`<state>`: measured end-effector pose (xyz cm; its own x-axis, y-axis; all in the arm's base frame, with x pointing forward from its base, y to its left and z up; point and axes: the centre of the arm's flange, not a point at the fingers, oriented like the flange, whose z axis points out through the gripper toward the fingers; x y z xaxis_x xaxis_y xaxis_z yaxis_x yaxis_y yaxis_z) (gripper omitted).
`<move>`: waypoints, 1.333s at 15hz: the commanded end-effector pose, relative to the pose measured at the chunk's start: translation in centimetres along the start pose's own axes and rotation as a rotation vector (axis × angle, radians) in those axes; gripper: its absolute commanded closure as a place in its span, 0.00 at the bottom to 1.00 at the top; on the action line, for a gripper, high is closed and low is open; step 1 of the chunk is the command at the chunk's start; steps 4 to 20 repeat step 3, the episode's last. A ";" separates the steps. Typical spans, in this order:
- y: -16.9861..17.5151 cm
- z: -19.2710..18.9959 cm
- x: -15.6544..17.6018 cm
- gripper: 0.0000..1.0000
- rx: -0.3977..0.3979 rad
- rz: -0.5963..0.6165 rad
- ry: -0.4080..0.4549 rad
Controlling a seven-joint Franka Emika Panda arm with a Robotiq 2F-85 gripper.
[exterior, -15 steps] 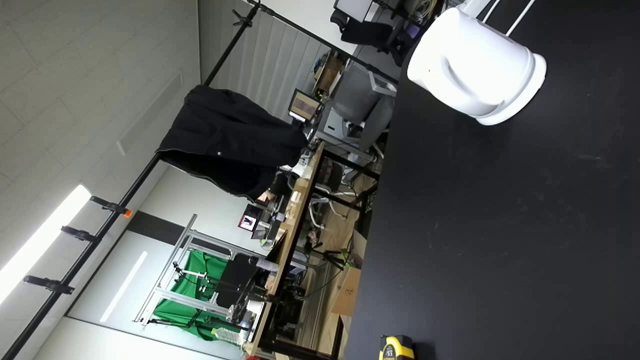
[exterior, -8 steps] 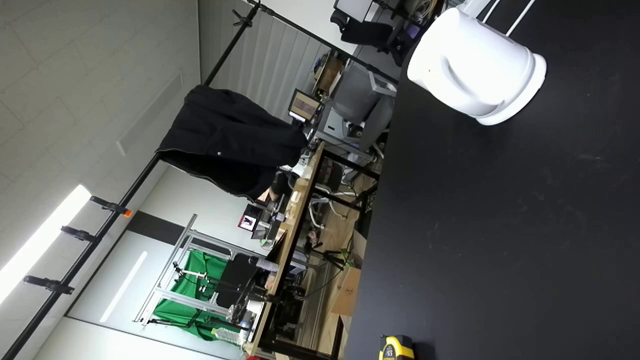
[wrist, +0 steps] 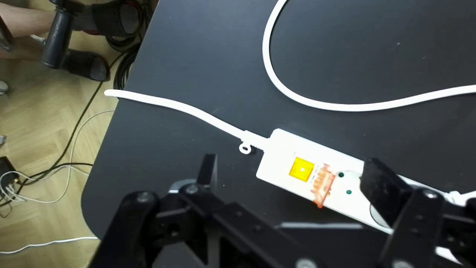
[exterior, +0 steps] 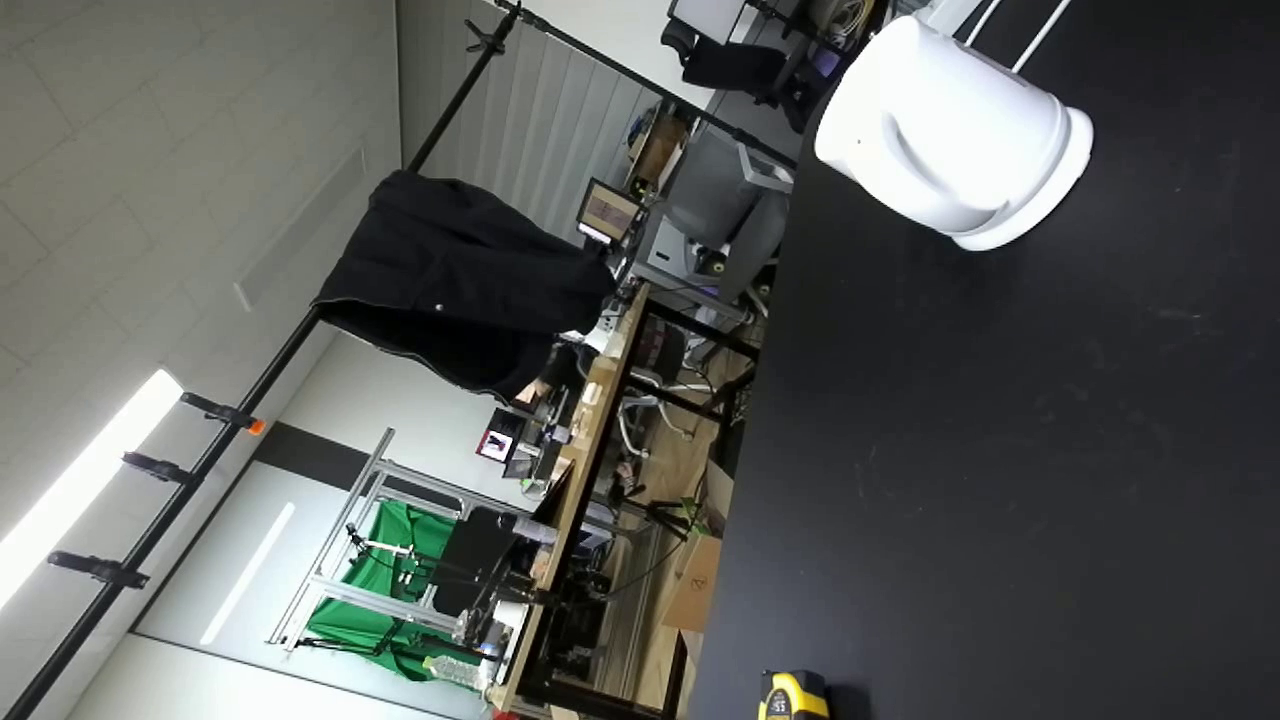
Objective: Turn on the main adapter switch
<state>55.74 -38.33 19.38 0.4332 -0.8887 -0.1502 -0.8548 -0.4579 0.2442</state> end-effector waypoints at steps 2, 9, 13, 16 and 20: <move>0.0 0.1 0.0 0.01 -0.001 0.000 -0.001; 0.0 0.1 0.0 0.01 -0.001 0.000 -0.001; 0.0 0.1 0.0 0.01 -0.001 0.000 -0.001; 0.0 0.1 0.0 0.01 -0.001 0.000 -0.001; 0.0 0.1 0.0 0.01 -0.001 0.000 -0.001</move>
